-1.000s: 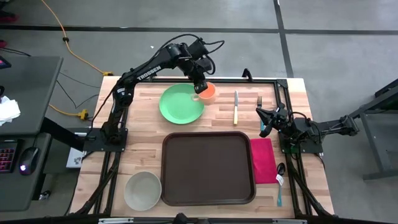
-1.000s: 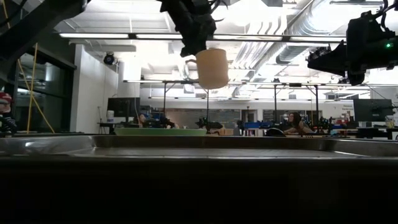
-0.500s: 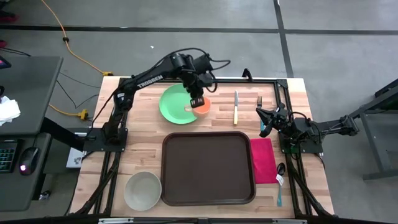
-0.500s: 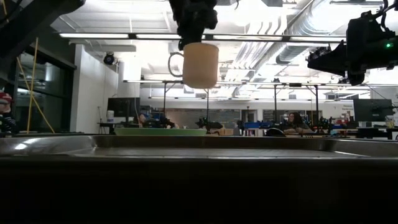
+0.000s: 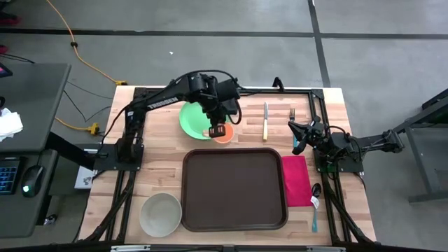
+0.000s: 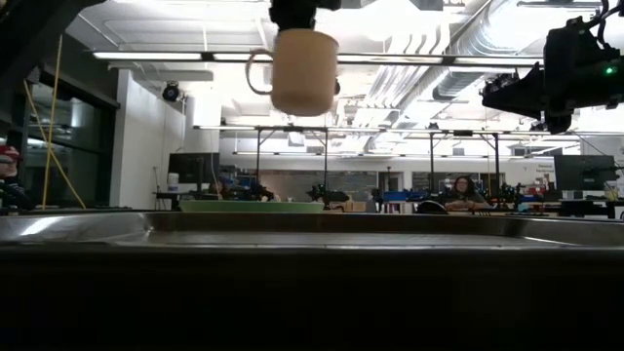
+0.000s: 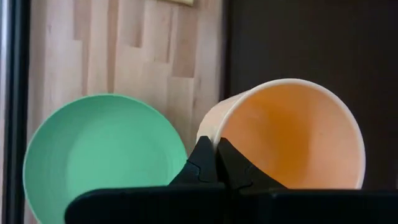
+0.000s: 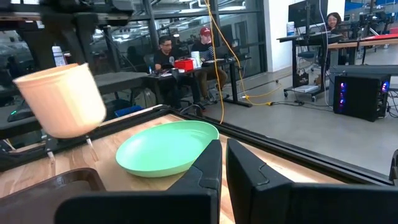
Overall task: Set up tray
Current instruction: Put the orange mug on the brown serving tray
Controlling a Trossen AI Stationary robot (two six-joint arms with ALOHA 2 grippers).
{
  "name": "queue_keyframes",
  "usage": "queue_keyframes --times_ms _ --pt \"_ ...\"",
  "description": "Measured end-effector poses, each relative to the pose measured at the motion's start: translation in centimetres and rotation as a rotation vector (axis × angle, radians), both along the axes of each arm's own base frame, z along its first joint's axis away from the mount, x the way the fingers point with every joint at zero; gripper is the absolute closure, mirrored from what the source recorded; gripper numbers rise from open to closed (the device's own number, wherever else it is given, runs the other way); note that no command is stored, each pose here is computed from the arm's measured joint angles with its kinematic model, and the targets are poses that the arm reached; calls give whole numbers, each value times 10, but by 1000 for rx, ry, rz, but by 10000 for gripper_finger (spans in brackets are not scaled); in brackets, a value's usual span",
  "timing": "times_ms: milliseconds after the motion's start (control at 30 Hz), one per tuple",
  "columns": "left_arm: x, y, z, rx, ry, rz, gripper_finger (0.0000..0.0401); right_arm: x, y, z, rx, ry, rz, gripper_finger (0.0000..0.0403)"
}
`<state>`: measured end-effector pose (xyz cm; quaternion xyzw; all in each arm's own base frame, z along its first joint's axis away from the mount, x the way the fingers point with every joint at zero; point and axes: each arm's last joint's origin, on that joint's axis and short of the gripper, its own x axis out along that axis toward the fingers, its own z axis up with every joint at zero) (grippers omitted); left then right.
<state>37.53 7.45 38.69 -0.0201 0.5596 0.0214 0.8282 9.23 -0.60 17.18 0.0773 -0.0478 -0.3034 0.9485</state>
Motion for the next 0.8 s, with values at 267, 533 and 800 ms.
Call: queue_keyframes --times_ms 267,533,800 --pt "-13 -23 15 31 -2 -14 389 0 0 0 0 0 1 402" --pt "-22 -37 24 31 -15 -22 389 0 0 0 0 0 1 402" --pt "-26 -43 30 45 -30 -35 389 0 0 0 0 0 1 402"
